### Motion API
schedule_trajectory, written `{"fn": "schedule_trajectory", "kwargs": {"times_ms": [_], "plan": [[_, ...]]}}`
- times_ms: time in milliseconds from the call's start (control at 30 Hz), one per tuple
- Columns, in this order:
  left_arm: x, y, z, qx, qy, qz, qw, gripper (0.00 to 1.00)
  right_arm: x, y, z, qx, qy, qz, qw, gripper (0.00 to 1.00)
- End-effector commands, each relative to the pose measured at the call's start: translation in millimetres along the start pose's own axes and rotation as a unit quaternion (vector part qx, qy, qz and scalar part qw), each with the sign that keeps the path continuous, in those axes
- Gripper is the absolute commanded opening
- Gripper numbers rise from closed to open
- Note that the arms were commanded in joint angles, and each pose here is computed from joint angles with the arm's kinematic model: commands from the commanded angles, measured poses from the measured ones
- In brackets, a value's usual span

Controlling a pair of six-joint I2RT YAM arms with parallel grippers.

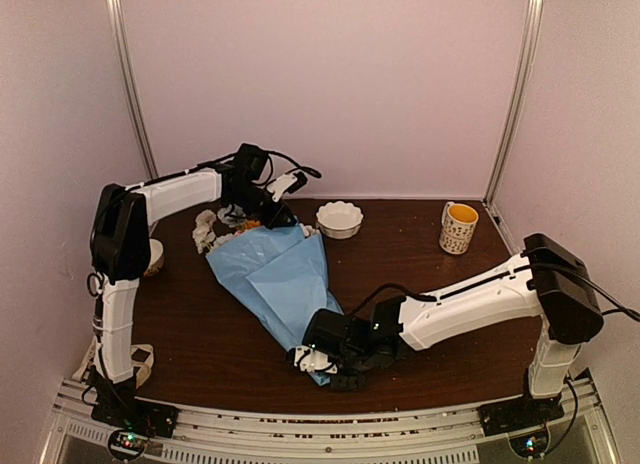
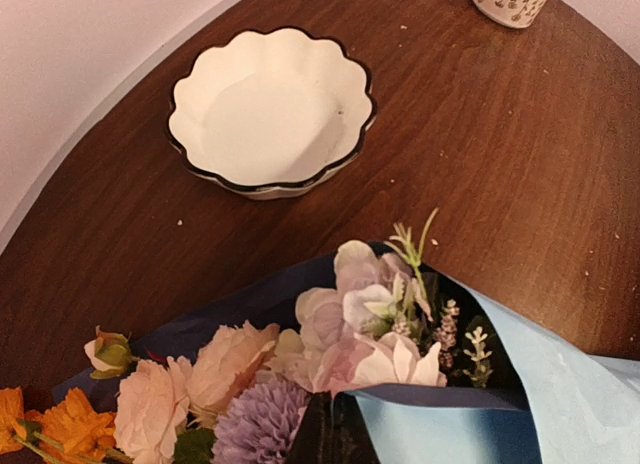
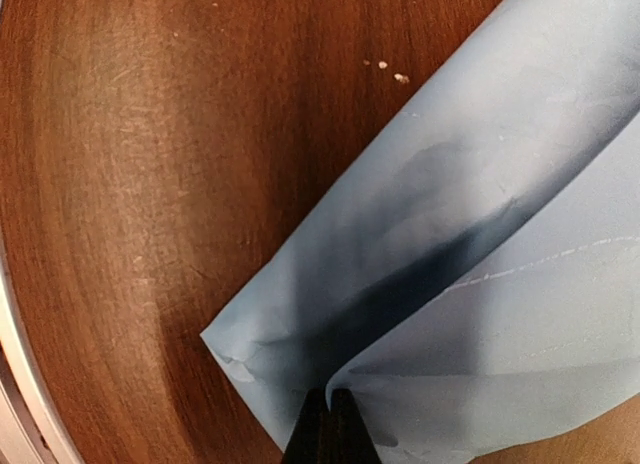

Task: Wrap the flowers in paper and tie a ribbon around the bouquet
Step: Adjust the folded bouquet at the center of the board.

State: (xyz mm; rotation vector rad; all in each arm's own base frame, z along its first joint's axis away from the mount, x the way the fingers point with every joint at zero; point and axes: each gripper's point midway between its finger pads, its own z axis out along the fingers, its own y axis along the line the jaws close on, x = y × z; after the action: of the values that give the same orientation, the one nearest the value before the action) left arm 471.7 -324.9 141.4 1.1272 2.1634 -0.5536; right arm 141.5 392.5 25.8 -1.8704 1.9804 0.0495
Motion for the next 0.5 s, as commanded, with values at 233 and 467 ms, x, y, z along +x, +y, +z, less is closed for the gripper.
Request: {"fn": "schedule_trajectory", "kwargs": {"times_ms": [233, 467], "plan": [[9.7, 28.2, 36.5, -0.033, 0.028, -0.015, 0.999, 0.00, -20.3, -12.8, -35.1, 0.035, -0.002, -0.033, 0.999, 0.00], [22.6, 33.2, 54.3, -0.033, 0.043, -0.025, 0.998, 0.00, -28.5, -3.8, -25.8, 0.016, -0.003, -0.043, 0.999, 0.00]]}}
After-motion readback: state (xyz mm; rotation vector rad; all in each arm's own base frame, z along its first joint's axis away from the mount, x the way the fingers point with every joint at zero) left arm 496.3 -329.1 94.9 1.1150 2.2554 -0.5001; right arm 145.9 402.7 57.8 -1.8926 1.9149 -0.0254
